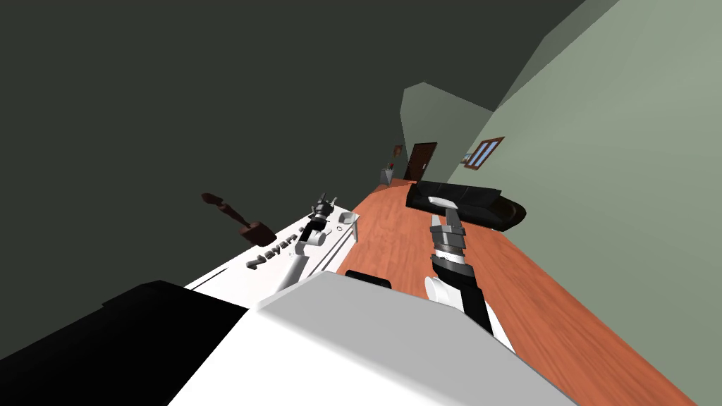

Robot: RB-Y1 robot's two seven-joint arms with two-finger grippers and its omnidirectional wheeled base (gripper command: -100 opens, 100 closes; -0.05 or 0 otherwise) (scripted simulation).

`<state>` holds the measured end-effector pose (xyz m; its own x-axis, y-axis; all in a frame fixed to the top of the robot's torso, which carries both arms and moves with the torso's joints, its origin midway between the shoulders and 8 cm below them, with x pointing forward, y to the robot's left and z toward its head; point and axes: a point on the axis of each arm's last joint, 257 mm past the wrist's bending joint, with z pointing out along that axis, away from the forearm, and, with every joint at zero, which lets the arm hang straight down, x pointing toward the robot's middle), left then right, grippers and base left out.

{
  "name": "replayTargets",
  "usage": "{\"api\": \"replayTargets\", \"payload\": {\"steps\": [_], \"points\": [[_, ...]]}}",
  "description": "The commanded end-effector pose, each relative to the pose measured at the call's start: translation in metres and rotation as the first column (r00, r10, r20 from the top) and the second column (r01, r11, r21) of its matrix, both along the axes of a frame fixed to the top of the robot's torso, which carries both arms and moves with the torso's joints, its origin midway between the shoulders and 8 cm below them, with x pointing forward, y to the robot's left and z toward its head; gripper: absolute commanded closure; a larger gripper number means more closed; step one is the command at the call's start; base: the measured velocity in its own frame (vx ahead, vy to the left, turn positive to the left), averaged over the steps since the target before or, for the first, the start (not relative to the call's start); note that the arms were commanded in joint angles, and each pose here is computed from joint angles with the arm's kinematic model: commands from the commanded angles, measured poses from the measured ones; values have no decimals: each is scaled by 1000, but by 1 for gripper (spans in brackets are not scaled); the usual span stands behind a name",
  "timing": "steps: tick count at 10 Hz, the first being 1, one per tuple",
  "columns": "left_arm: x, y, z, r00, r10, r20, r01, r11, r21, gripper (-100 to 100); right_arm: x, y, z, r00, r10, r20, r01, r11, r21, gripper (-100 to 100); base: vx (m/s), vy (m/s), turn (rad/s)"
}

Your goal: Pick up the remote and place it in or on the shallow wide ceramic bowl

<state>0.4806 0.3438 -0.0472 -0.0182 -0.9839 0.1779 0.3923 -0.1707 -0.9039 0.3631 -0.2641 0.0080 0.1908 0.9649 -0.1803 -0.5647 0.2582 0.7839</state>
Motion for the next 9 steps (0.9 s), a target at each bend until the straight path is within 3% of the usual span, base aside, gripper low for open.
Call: {"api": "replayTargets", "payload": {"steps": [1,3,4,5,8,9], "points": [[13,13,-15,998,4,-57,-6,999,-36,-100,0,0,0,1000,0,0,0,1000,0,0,38,-29,-11],[15,13,-20,997,5,-76,-8,999,-37,-100,0,0,0,1000,0,0,0,1000,0,0,21,-14,-2],[24,27,-36,992,9,-128,-19,997,-71,-100,0,0,0,1000,0,0,0,1000,0,0,18,-15,-14],[25,27,-39,990,9,-141,-20,997,-72,-100,0,0,0,1000,0,0,0,1000,0,0,24,-17,-13],[40,56,-75,967,17,-254,-56,988,-145,-100,0,0,0,1000,0,0,0,1000,0,0,28,-20,-18],[40,56,-80,962,16,-274,-59,987,-147,-100,0,0,0,1000,0,0,0,1000,0,0,26,-16,-9]]}}
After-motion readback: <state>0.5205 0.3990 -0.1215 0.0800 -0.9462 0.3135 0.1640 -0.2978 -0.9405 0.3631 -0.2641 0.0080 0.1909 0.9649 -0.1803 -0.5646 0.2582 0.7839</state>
